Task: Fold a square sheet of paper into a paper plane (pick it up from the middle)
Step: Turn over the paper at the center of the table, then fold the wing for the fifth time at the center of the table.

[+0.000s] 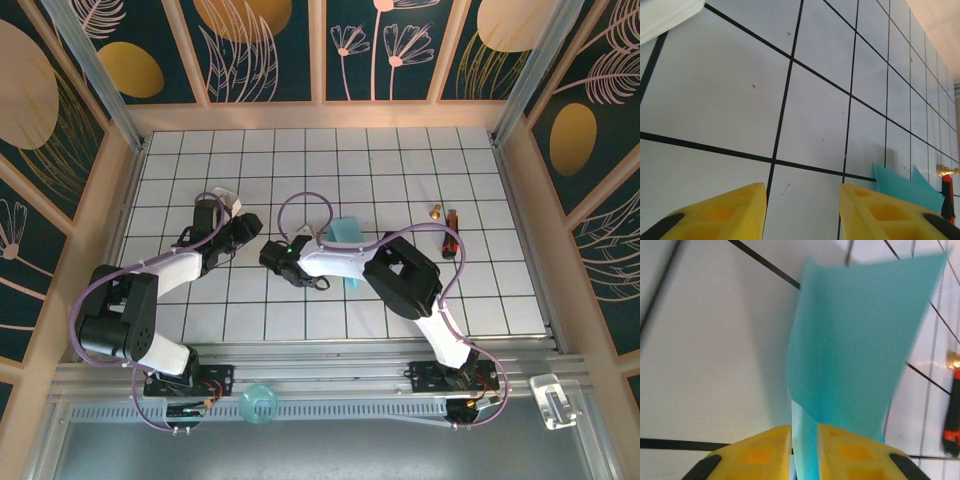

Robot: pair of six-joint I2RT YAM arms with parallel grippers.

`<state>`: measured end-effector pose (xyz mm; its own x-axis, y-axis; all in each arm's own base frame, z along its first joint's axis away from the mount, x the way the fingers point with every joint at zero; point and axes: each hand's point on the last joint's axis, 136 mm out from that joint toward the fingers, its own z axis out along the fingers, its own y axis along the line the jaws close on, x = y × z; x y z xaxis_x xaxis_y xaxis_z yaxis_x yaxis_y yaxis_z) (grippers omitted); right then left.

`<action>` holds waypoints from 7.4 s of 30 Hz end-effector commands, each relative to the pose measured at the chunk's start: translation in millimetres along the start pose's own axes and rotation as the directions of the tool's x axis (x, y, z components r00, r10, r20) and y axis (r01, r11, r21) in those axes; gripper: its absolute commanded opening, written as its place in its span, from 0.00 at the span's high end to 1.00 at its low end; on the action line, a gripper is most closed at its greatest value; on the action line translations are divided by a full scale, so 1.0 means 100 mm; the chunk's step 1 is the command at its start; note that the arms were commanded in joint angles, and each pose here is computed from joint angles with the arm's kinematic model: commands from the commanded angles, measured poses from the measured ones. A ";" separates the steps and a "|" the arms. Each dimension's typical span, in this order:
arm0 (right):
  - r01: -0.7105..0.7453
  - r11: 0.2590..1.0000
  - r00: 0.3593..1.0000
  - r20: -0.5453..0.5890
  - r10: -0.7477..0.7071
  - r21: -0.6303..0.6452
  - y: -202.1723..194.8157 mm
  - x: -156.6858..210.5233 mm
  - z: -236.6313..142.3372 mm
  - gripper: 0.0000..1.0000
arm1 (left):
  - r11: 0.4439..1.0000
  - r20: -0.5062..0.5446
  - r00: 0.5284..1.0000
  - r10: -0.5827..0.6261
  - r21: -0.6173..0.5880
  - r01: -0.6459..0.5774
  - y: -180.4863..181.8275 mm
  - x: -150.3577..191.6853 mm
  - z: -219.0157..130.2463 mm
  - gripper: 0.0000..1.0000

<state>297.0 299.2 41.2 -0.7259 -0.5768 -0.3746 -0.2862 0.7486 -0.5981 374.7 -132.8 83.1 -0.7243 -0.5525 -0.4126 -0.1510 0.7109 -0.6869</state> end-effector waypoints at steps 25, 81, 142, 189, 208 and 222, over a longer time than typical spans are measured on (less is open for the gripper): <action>-0.516 0.342 0.761 -0.237 0.604 -0.785 -0.51 0.26 -0.08 0.92 | 0.939 -0.433 0.880 0.193 0.341 -0.039 -1.40 1.60 0.69 0.91; -0.670 0.197 0.578 -0.337 0.743 -0.716 -1.13 0.55 0.27 0.60 | 0.872 -0.497 0.721 0.483 0.351 -0.342 -1.24 1.67 0.90 0.99; -0.753 -0.045 0.454 -0.567 0.688 -0.657 -0.69 0.12 0.23 1.00 | 0.771 -0.203 0.759 0.619 0.340 -0.538 -0.99 1.57 0.46 0.61; -0.810 -0.199 0.324 -0.704 0.632 -0.552 -0.55 0.22 0.04 1.00 | 0.413 -0.053 0.411 0.910 0.062 -0.908 -1.18 1.96 0.60 0.74; -0.782 -0.156 0.345 -0.627 0.698 -0.604 -0.89 0.24 -0.02 0.75 | 0.539 -0.058 0.536 0.842 0.094 -0.837 -1.18 2.01 0.52 0.98; -0.735 0.099 0.517 -0.459 0.722 -0.671 -1.12 0.40 0.03 0.70 | 0.611 -0.083 0.606 0.791 0.169 -0.774 -1.18 2.14 0.45 0.97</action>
<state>304.8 197.6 90.1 -0.8603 0.4492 -0.2413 0.1386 0.6615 0.7370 270.6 -352.2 37.8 -0.6133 0.3013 -0.7301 0.5857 0.7937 -0.1643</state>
